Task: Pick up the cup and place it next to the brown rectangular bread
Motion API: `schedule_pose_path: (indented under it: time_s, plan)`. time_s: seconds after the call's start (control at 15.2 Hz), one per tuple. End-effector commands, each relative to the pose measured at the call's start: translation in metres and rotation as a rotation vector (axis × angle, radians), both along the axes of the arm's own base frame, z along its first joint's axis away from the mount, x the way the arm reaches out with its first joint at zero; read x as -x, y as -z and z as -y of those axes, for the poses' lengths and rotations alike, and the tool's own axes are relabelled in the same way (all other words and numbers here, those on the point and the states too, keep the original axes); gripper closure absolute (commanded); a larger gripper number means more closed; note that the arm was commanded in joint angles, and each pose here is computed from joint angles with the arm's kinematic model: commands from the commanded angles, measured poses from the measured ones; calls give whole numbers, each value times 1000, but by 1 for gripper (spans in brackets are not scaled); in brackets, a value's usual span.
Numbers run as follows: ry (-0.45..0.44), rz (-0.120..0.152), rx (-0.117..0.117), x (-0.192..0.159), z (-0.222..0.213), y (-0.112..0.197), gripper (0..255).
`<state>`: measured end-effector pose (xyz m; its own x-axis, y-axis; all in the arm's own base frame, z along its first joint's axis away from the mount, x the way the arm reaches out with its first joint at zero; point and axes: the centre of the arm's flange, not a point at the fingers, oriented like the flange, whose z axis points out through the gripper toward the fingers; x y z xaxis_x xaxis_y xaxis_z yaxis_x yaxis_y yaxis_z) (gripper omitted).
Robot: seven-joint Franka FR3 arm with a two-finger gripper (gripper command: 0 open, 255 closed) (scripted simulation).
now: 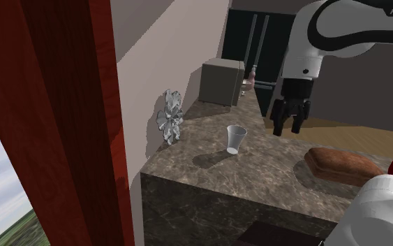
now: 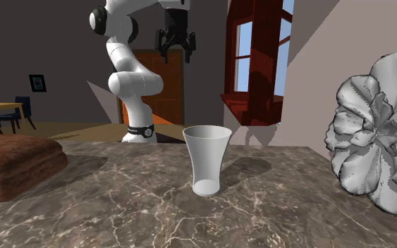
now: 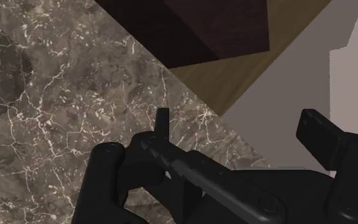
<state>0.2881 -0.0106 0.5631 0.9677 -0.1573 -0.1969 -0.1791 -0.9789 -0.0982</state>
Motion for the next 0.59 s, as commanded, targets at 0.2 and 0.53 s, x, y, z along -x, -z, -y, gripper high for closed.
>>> schedule_pose_path:
  time_s: [0.2, 0.53]
  plan:
    - [-25, 18, 44, -27, 6, 22, 0]
    - [-67, 47, 118, -73, 15, 57, 0]
